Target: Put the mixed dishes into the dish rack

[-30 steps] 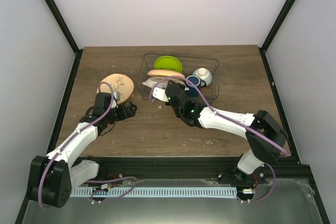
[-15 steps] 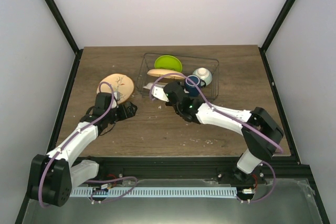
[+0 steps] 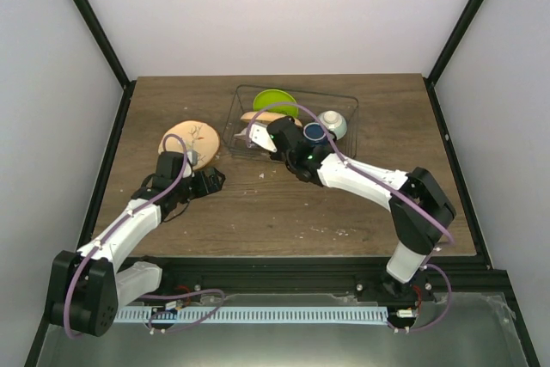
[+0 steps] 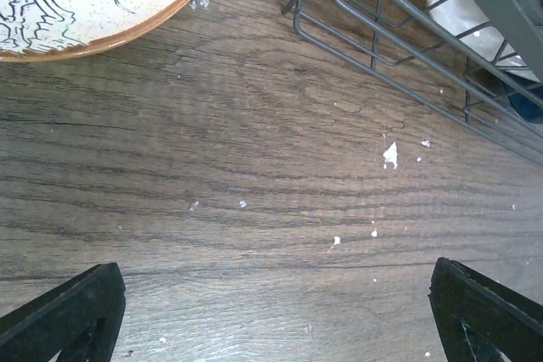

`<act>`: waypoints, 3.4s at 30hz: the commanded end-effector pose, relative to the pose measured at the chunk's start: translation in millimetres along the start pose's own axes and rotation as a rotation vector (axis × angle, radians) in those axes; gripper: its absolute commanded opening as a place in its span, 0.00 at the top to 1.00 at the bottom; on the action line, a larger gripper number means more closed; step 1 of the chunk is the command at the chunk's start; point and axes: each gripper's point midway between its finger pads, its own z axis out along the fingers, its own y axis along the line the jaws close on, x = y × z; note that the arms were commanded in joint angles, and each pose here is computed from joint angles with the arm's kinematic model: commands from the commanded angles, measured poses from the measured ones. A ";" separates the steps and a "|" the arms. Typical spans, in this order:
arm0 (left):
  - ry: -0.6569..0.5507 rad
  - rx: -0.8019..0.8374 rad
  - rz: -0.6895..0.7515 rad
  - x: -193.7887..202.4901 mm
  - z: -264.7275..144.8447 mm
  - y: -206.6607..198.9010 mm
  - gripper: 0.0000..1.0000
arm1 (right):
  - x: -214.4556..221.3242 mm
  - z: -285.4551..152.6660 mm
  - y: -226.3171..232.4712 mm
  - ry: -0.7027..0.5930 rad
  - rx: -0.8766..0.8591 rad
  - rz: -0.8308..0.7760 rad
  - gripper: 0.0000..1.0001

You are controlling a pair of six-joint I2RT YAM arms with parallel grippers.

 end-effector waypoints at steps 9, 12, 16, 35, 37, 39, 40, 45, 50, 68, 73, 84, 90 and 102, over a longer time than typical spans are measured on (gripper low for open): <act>-0.014 0.028 0.024 -8.2 -1.1 -8.9 0.00 | -16.0 2.4 -30.3 -0.038 0.049 0.041 0.47; -0.017 0.027 0.027 -9.0 -2.4 -9.6 0.00 | -17.6 0.9 -34.4 -0.041 0.058 0.048 0.47; -0.039 -0.004 0.024 -15.2 -6.0 -6.8 0.00 | -16.1 -6.6 -40.3 -0.042 0.068 0.071 0.47; -0.094 -0.494 -0.085 -167.8 -51.9 88.0 0.00 | 18.4 -66.3 32.9 0.069 -0.080 0.562 0.46; -0.061 -0.557 -0.074 -173.9 -43.1 103.1 0.00 | 20.6 -70.4 46.1 0.085 -0.112 0.602 0.46; -0.026 -0.610 -0.069 -176.8 -33.4 118.6 0.00 | 24.1 -74.8 57.6 0.100 -0.135 0.627 0.46; -0.004 -0.636 -0.068 -177.3 -28.0 127.4 0.00 | 27.3 -77.3 61.7 0.110 -0.140 0.639 0.46; 0.123 -0.721 -0.099 -166.2 -3.1 173.0 0.00 | 43.8 -90.5 73.2 0.140 -0.160 0.678 0.46; 0.152 -0.618 -0.180 -159.3 14.3 192.3 0.01 | 55.8 -102.7 75.1 0.134 -0.166 0.717 0.46; 0.200 -0.092 -0.476 -128.6 74.1 191.2 0.19 | 66.5 -98.1 87.2 0.211 -0.177 0.710 0.47; 0.220 -0.041 -0.524 -117.3 86.5 190.4 0.27 | 67.8 -98.6 87.4 0.216 -0.175 0.710 0.47; 0.229 -0.007 -0.553 -108.8 92.5 189.6 0.64 | 70.6 -98.6 88.2 0.225 -0.170 0.704 0.47; 0.228 0.042 -0.606 -106.9 93.6 187.4 0.99 | 72.0 -98.8 89.7 0.230 -0.174 0.698 0.47; 0.048 0.125 -0.760 -121.5 51.4 209.0 1.00 | 78.0 -99.2 96.1 0.247 -0.184 0.700 0.47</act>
